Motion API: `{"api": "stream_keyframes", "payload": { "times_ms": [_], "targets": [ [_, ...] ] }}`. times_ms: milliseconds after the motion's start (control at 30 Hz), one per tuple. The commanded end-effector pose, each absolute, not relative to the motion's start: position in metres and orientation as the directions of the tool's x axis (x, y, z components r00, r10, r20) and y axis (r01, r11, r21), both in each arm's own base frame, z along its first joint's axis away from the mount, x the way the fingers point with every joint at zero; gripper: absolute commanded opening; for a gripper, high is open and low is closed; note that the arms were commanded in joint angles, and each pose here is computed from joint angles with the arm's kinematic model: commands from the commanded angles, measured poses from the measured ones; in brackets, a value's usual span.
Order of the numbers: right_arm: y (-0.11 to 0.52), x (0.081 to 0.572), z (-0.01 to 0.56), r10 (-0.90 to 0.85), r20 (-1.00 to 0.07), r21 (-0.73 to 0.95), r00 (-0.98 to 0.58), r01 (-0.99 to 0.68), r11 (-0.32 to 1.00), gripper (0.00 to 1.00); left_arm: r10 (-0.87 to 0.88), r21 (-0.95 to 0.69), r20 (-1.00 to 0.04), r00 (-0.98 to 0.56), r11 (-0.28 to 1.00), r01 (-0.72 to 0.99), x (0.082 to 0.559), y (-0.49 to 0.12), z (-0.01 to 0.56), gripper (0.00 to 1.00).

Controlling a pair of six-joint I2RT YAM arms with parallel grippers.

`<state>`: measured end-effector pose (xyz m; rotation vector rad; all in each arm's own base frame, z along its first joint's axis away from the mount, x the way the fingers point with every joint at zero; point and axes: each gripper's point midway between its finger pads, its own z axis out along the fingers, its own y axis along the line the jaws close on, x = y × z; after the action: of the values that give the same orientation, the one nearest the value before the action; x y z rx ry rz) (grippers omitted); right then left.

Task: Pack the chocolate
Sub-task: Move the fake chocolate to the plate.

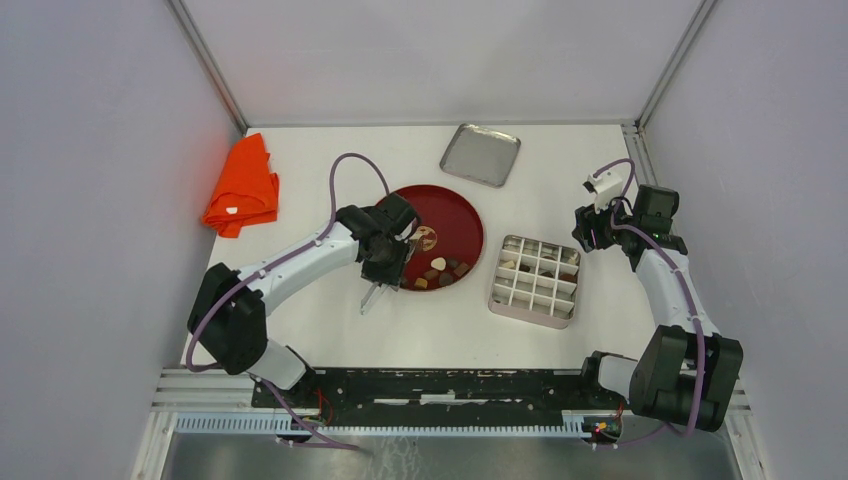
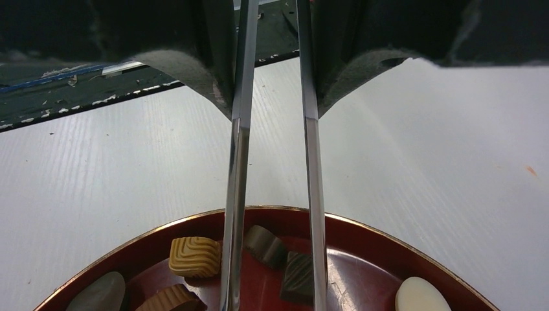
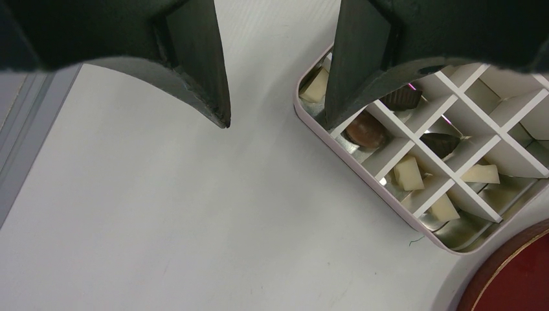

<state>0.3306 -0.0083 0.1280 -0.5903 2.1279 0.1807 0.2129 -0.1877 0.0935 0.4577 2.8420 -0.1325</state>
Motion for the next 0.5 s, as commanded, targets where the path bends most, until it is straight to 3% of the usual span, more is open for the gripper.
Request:
{"api": "stream_keyframes", "payload": {
  "times_ms": [0,233,467],
  "targets": [
    [-0.007,0.341,0.147,-0.359,-0.826,-0.119,-0.434,-0.489,0.864,0.61,0.273,-0.084,-0.299,-0.915,0.947,0.31,0.215,-0.193,0.102,0.44],
    [-0.007,0.341,0.147,-0.36,-0.826,-0.118,-0.433,-0.491,0.863,0.62,0.256,-0.104,-0.339,-0.905,0.946,0.306,0.213,-0.192,0.119,0.41],
    [-0.006,0.341,0.148,-0.36,-0.827,-0.117,-0.431,-0.494,0.862,0.62,0.25,-0.065,-0.329,-0.911,0.956,0.286,0.211,-0.18,0.117,0.29]
  ]
}}
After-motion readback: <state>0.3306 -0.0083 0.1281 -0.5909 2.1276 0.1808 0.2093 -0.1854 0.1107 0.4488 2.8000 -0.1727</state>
